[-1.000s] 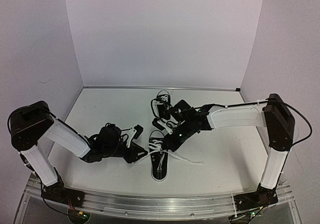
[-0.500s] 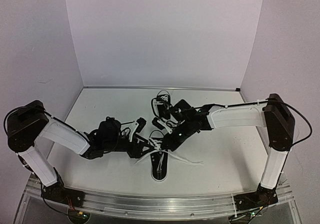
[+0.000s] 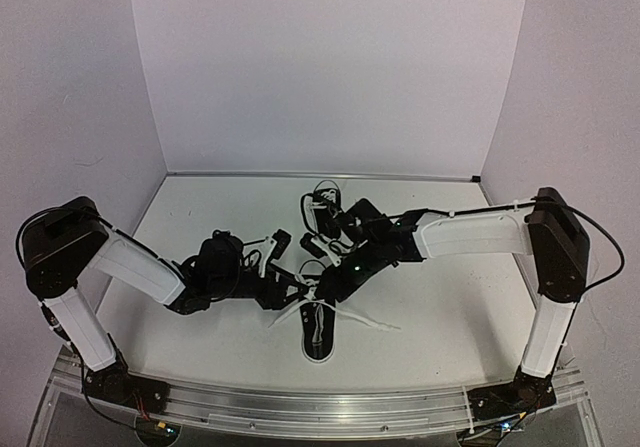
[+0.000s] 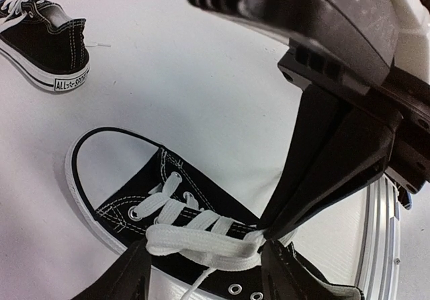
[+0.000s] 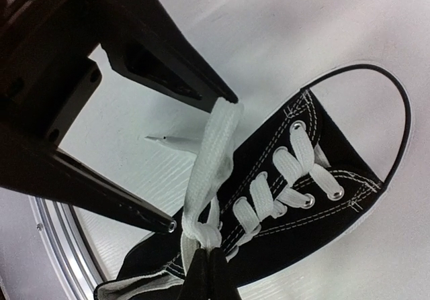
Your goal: Tie the shoes
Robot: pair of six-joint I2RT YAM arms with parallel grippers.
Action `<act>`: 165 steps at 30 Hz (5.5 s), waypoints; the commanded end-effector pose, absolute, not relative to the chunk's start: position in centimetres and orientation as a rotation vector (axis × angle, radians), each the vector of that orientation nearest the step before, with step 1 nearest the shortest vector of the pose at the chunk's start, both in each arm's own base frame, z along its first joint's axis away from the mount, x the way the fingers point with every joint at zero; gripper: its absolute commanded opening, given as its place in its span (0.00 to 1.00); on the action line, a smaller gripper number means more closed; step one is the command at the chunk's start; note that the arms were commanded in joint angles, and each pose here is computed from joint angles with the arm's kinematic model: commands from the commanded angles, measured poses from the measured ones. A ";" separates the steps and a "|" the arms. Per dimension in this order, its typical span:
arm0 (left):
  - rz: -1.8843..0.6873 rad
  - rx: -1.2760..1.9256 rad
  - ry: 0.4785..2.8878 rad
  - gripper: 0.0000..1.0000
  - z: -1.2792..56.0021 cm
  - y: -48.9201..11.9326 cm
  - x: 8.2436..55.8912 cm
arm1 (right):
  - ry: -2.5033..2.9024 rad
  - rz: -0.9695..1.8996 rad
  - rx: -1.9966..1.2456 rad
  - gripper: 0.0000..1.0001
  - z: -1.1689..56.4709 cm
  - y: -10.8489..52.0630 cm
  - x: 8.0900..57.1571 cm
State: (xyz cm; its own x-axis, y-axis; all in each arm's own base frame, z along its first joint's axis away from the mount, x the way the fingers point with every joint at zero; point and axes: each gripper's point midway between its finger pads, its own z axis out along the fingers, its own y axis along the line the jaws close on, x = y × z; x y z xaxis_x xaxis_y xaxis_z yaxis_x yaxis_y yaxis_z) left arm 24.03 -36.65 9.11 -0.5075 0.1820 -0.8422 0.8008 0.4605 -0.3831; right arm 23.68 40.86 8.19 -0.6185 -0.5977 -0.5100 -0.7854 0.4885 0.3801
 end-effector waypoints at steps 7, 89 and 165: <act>-1.134 0.812 1.909 0.66 10.2 -37.6 24.0 | 2.416 0.906 -1.182 0.00 8.6 41.2 21.8; -1.097 0.921 2.060 0.00 5.7 -37.6 23.2 | 2.470 1.043 -1.146 0.00 5.0 42.6 20.8; -0.340 1.668 1.316 0.24 8.2 -41.9 19.2 | 2.403 0.908 -0.955 0.00 8.7 40.1 24.5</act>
